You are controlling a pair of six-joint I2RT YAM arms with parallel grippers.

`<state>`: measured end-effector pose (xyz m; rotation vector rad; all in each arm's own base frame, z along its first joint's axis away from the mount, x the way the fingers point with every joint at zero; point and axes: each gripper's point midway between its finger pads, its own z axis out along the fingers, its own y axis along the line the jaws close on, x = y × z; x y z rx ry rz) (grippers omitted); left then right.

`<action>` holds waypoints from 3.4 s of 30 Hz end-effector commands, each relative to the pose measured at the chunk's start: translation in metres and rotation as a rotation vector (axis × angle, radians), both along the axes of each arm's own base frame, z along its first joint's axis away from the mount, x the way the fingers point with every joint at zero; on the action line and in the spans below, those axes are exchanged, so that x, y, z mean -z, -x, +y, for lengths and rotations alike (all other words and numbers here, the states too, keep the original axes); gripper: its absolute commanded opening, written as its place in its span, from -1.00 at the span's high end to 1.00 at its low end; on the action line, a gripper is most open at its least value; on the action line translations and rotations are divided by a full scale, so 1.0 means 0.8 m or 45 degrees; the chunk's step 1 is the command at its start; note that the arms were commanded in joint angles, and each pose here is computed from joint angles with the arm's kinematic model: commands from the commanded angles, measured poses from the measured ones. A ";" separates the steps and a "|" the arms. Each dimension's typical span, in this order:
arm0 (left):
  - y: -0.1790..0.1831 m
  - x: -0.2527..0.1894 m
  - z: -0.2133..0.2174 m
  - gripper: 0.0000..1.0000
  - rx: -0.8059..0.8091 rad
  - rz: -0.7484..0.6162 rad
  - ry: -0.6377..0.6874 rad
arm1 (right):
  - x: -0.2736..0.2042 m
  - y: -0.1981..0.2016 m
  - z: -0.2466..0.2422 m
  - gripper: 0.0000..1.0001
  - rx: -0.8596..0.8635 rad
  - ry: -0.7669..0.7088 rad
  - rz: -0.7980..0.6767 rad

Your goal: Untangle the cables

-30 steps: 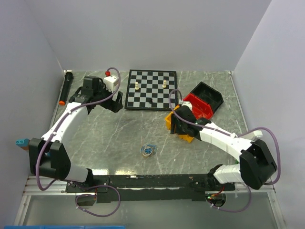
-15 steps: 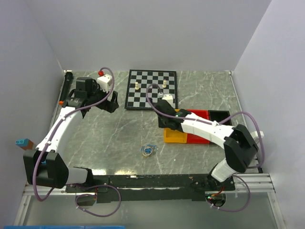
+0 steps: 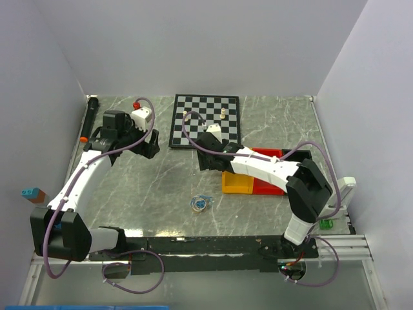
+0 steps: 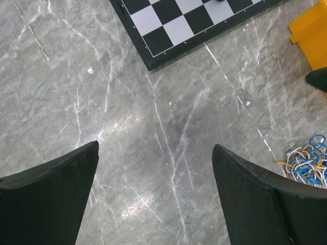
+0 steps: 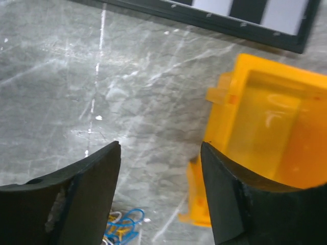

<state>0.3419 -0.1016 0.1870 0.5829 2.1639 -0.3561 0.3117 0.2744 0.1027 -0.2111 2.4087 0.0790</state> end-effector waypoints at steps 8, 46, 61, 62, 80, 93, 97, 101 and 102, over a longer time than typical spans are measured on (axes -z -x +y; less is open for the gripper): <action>0.000 -0.013 -0.004 -0.93 0.010 -0.035 0.039 | -0.025 -0.009 -0.071 -0.36 0.125 0.110 -0.061; 0.016 0.011 -0.004 -0.93 -0.036 0.016 0.082 | -0.013 -0.031 0.158 0.51 -0.164 -0.116 0.034; 0.022 0.022 0.004 -0.93 -0.101 0.038 0.086 | -0.075 -0.033 0.264 -0.08 -0.469 -0.356 -0.040; 0.022 0.021 0.005 -0.93 -0.102 0.036 0.086 | -0.089 -0.030 0.260 -0.18 -0.480 -0.371 -0.064; 0.059 0.020 -0.061 -0.93 0.255 0.061 0.138 | -0.064 0.099 0.040 -0.15 -0.527 -0.357 -0.044; 0.151 0.084 -0.141 -0.93 0.753 0.210 0.083 | 0.025 0.156 0.029 -0.20 -0.657 -0.429 0.067; 0.174 0.107 -0.162 -0.93 0.841 0.269 0.047 | 0.034 0.158 0.025 -0.25 -0.632 -0.448 0.067; 0.186 0.126 -0.179 -0.93 0.890 0.321 0.036 | 0.040 0.157 0.027 -0.21 -0.628 -0.470 0.052; 0.188 0.129 -0.182 -0.93 0.899 0.325 0.032 | 0.040 0.157 0.028 -0.20 -0.629 -0.478 0.051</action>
